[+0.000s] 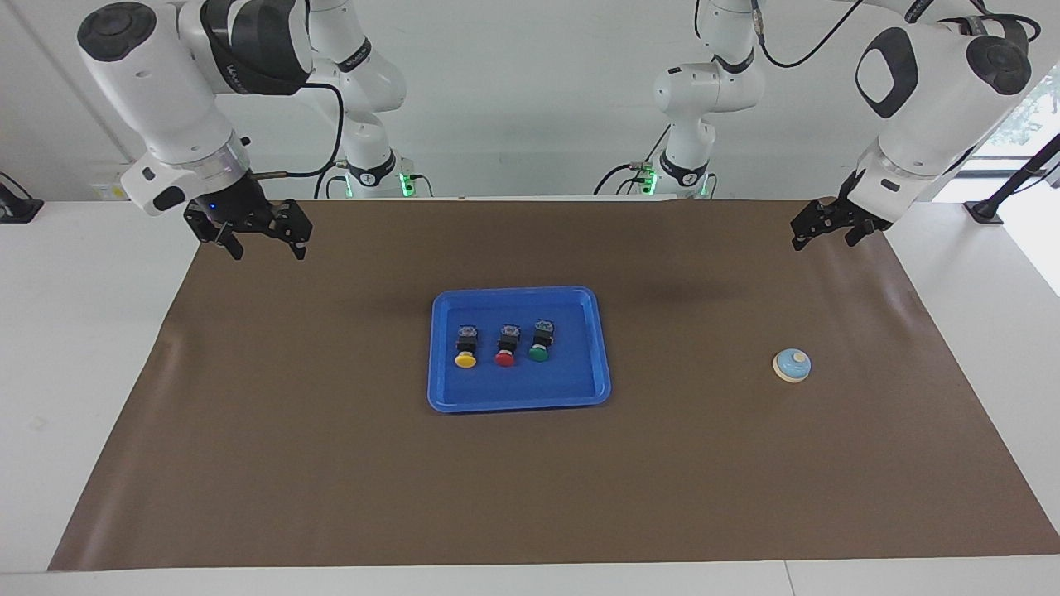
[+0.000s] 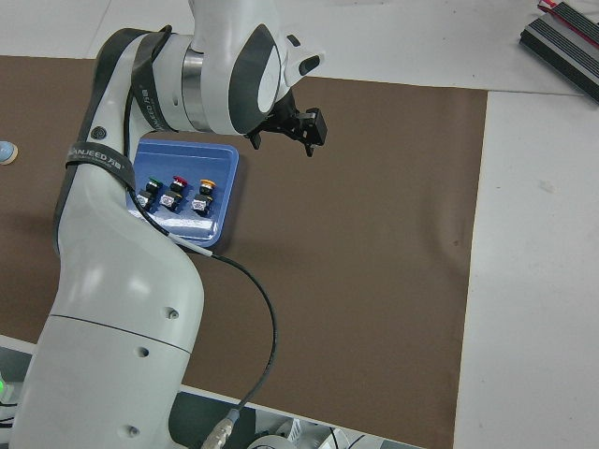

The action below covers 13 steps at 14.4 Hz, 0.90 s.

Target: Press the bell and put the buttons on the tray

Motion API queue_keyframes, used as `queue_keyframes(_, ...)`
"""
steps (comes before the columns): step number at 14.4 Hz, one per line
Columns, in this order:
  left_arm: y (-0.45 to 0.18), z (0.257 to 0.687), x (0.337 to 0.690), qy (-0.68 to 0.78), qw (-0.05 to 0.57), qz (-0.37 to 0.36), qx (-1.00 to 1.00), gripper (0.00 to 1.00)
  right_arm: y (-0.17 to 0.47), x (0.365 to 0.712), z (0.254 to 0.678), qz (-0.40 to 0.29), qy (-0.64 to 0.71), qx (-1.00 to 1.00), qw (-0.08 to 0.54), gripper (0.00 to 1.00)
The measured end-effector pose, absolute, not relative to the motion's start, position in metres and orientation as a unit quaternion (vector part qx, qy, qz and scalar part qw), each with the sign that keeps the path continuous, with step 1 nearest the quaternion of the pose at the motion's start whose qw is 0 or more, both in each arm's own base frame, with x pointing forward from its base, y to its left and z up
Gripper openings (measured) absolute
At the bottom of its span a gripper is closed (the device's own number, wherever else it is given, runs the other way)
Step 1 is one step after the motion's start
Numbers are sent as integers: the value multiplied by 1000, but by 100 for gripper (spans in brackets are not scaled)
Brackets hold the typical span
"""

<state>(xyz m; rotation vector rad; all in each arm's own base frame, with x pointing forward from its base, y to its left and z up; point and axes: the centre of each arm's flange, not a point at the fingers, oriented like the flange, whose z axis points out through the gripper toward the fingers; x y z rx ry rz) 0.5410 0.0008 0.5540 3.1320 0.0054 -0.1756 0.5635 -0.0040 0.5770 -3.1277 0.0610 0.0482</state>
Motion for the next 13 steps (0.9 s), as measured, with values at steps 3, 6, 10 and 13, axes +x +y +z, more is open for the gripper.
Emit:
queue_keyframes(3,-2,561,540,-1,2,-46,999,100,-4,563,577,15,20,-1000,6,100)
queue_keyframes(6,-4,569,539,-3,2,-40,999,100,-4,563,577,15,20,-1000,6,100)
queue_keyframes(10,-7,574,538,-5,2,-39,999,100,-4,563,577,15,20,-1000,6,100)
queue_keyframes(13,-7,581,538,-5,2,-37,999,100,-4,563,577,15,20,-1000,6,100)
